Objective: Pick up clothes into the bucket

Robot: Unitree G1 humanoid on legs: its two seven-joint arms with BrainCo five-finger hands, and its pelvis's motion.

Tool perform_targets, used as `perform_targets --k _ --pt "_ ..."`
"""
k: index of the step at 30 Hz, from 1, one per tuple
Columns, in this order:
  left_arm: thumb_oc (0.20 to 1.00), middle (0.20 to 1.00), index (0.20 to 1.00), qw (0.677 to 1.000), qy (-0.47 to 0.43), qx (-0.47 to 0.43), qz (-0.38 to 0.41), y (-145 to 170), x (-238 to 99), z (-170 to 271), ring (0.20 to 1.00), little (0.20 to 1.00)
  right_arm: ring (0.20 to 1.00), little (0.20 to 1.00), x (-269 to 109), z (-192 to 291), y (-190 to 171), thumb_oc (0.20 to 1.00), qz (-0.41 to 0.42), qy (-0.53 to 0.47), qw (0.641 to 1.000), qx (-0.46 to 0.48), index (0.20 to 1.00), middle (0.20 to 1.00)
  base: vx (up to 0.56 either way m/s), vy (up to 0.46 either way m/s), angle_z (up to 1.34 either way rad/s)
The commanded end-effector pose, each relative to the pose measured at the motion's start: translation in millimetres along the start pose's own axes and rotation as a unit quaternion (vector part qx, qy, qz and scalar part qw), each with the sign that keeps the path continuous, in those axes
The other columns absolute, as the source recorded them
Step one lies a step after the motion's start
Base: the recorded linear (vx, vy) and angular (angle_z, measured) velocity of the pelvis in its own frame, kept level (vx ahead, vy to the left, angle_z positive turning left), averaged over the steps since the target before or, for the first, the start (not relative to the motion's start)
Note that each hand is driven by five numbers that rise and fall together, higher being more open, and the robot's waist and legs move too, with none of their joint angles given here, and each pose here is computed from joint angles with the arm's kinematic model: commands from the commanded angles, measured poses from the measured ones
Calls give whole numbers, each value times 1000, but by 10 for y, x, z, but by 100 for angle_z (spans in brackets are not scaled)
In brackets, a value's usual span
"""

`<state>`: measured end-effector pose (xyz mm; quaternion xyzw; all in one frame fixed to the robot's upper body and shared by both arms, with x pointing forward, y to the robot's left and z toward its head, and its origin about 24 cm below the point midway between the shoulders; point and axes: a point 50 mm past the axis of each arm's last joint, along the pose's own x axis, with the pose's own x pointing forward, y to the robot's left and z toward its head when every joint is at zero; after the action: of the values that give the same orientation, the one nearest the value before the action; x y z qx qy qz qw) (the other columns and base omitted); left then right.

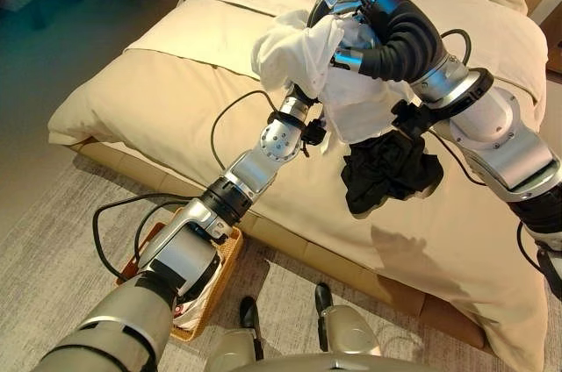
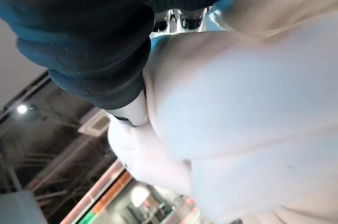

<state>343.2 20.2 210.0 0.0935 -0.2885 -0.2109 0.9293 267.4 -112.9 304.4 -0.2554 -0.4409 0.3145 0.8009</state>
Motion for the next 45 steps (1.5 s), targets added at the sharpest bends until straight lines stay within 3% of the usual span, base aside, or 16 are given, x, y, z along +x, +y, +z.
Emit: perform_targets --k 1,3,4,8,10,12,19,33,34,35,36,37,38,45 --pt "200 200 200 986 -31 -154 -47 -141 -63 135 200 200 200 200 75 259 -8 200 -23 -88 994 57 200 200 36 2 -2" --pt "200 200 200 983 -25 -178 -47 -143 -103 101 200 200 200 200 62 226 -19 200 -31 -83 994 61 200 200 16 0 -1" --pt "200 200 200 970 -18 -234 -65 -89 -240 45 200 200 200 200 25 161 -141 200 -52 -59 996 39 200 200 34 0 -3" --pt "200 200 200 949 -44 -298 -98 -307 -191 253 200 200 200 200 -48 74 -202 200 -82 -40 995 42 200 200 16 2 1" --pt "200 200 200 953 -51 -280 -105 -454 -138 294 200 200 200 200 -98 -18 -191 200 -107 -30 992 58 200 200 15 10 4" --pt "200 200 200 958 6 -282 -60 -188 -291 -63 200 200 200 200 -199 -80 -308 200 -156 -20 986 62 200 200 0 0 0" --pt "200 200 200 951 22 -304 -56 -134 -456 -163 200 200 200 200 -547 -484 -502 200 -260 84 961 49 200 200 3 7 4" --pt "200 200 200 944 14 -329 -35 -60 -522 -171 200 200 200 200 -985 -808 -434 200 -301 178 935 61 200 200 -13 3 6" --pt "200 200 200 944 12 -327 -32 -47 -523 -169 200 200 222 222 -1036 -846 -405 222 -302 190 932 65 222 222 0 -2 6" --pt "200 200 200 945 11 -325 -29 -34 -522 -168 200 200 442 442 -1065 -862 -390 442 -302 195 931 67 442 442 1 -2 7" --pt "200 200 200 945 11 -325 -29 -35 -523 -168 200 200 520 520 -1066 -862 -389 520 -302 195 931 67 520 520 0 -3 4" --pt "200 200 200 946 7 -323 -20 -1 -520 -165 200 200 799 799 -1113 -890 -348 799 -300 204 929 73 799 799 0 0 0" --pt "200 200 200 946 7 -323 -20 -2 -521 -165 200 200 1000 1000 -1114 -889 -347 1000 -300 204 929 73 1000 1000 0 0 0" --pt "200 200 200 958 -24 -282 56 296 -545 -104 200 200 1000 1000 -1375 -1009 -126 1000 -310 244 912 108 1000 1000 0 -2 1"
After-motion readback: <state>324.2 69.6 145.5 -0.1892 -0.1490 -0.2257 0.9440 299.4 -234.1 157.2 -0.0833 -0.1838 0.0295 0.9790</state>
